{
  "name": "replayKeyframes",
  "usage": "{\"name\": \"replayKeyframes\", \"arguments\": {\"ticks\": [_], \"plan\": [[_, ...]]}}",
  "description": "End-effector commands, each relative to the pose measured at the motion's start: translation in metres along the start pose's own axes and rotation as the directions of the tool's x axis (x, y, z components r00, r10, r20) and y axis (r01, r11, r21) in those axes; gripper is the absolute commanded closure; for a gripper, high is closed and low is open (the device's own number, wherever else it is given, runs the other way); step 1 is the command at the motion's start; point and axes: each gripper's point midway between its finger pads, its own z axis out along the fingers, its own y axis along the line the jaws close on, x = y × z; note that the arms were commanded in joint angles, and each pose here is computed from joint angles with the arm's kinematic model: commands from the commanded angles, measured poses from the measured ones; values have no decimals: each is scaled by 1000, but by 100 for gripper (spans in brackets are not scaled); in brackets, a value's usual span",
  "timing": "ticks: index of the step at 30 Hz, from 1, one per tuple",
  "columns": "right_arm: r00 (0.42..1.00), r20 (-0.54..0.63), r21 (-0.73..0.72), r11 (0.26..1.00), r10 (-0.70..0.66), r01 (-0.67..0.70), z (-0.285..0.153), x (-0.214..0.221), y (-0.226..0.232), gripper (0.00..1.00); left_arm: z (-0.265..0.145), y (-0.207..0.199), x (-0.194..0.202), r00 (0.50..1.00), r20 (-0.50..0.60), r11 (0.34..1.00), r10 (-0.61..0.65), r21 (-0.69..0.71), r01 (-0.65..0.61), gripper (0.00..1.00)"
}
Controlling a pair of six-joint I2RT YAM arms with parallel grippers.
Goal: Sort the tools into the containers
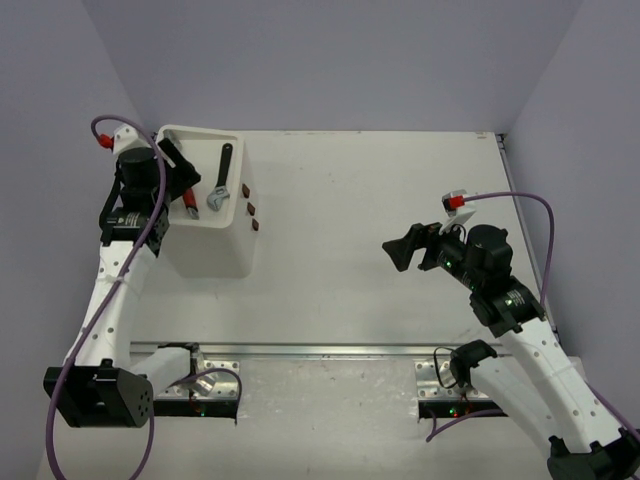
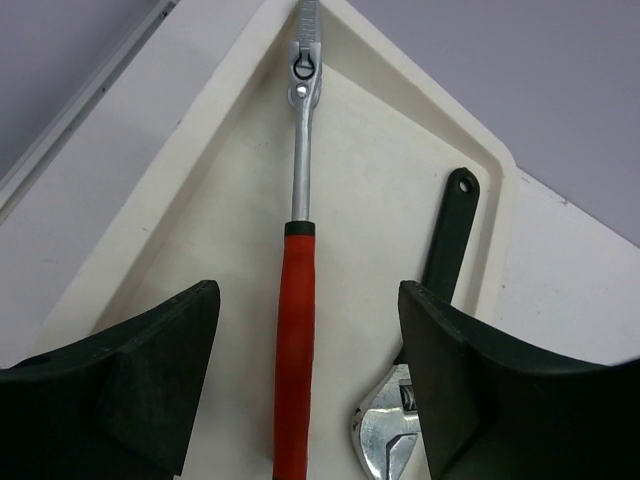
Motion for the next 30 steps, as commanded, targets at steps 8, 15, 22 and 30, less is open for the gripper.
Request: {"name": "replayKeyframes", "arguments": {"ticks": [8,15,22,30], "plan": [[999,31,-21,1000,-18,19,2,-9,4,1,10,-8,-17,997,-6,997,79,11,-79,44],[999,28,-14,1000,-19,20,3,-7,2,1,14,-16,-12,996,-29,995,86,52,-85,50],[1000,22,-18,1000,-13,13,5,-5,2,1,7,-26,-23,994,-1,989,107,99,-106,86],[999,28,-11,1000,-16,16,4,-5,1,1,22,-30,-4,988,-69,983,137,131,-127,87]]}}
